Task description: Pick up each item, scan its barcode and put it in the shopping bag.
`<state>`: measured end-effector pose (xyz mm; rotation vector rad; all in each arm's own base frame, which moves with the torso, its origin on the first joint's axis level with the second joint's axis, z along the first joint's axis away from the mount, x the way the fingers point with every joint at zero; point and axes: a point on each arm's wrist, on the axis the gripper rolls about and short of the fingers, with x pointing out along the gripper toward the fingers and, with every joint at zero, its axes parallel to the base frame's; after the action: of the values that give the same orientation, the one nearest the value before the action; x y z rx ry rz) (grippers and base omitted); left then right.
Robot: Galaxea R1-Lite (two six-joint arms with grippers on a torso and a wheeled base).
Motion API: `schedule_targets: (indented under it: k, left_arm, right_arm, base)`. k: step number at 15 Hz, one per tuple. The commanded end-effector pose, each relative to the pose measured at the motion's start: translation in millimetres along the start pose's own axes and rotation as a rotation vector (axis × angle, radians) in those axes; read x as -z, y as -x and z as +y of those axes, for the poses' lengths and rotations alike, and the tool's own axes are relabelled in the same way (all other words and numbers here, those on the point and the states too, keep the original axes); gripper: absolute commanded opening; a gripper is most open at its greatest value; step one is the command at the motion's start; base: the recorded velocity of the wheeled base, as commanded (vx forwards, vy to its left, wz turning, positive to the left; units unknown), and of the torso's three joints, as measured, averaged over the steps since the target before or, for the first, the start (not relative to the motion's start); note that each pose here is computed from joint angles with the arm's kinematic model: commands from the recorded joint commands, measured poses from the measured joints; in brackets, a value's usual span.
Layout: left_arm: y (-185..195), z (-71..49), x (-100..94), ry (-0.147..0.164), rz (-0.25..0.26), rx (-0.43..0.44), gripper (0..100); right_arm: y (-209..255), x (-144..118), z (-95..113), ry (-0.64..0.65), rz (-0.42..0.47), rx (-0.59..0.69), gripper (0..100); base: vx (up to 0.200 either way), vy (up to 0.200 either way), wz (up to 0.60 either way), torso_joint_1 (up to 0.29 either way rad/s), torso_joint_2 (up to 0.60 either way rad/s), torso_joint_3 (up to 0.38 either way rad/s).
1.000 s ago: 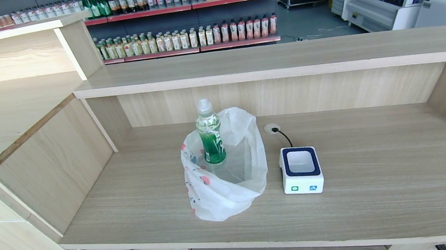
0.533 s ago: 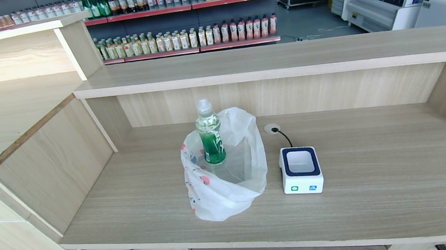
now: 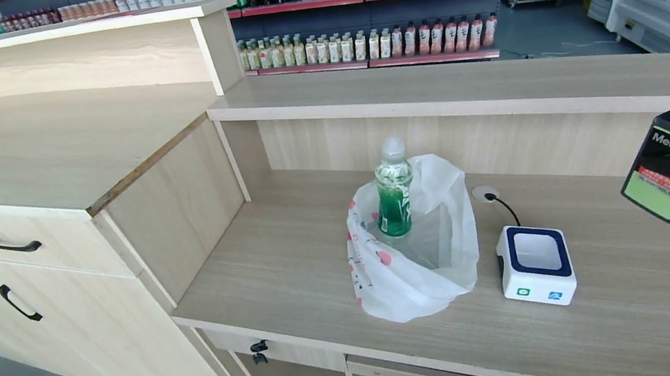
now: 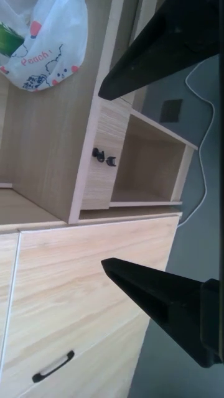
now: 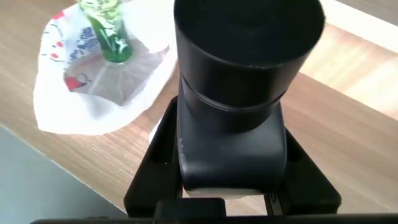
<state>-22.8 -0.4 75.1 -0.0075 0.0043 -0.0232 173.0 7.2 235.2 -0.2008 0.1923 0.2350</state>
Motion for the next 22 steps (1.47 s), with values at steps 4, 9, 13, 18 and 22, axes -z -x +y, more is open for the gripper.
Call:
schedule_targets:
  k: [4, 9, 13, 18, 22]
  left_arm:
    - [0, 0.0, 0.1, 0.0, 0.002, 0.0, 100]
    - [0, 0.0, 0.1, 0.0, 0.002, 0.0, 100]
    - [0, 0.0, 0.1, 0.0, 0.002, 0.0, 100]
    - [0, 0.0, 0.1, 0.0, 0.002, 0.0, 100]
    - [0, 0.0, 0.1, 0.0, 0.002, 0.0, 100]
  right_arm:
    - [-22, 34, -30, -0.159, 0.142, -0.211, 0]
    - [-49, 55, -66, -0.463, 0.231, -0.205, 0]
    - [-74, 61, -80, -0.506, 0.202, -0.241, 0]
    - [-92, 76, -91, -0.521, 0.235, -0.253, 0]
    - [-99, 86, -90, -0.471, 0.231, -0.356, 0]
  base:
    - [0.0, 0.0, 0.0, 0.0, 0.0, 0.0]
    - [0.0, 0.0, 0.0, 0.0, 0.0, 0.0]
    - [0.0, 0.0, 0.0, 0.0, 0.0, 0.0]
    - [0.0, 0.0, 0.0, 0.0, 0.0, 0.0]
    - [0.0, 0.0, 0.0, 0.0, 0.0, 0.0]
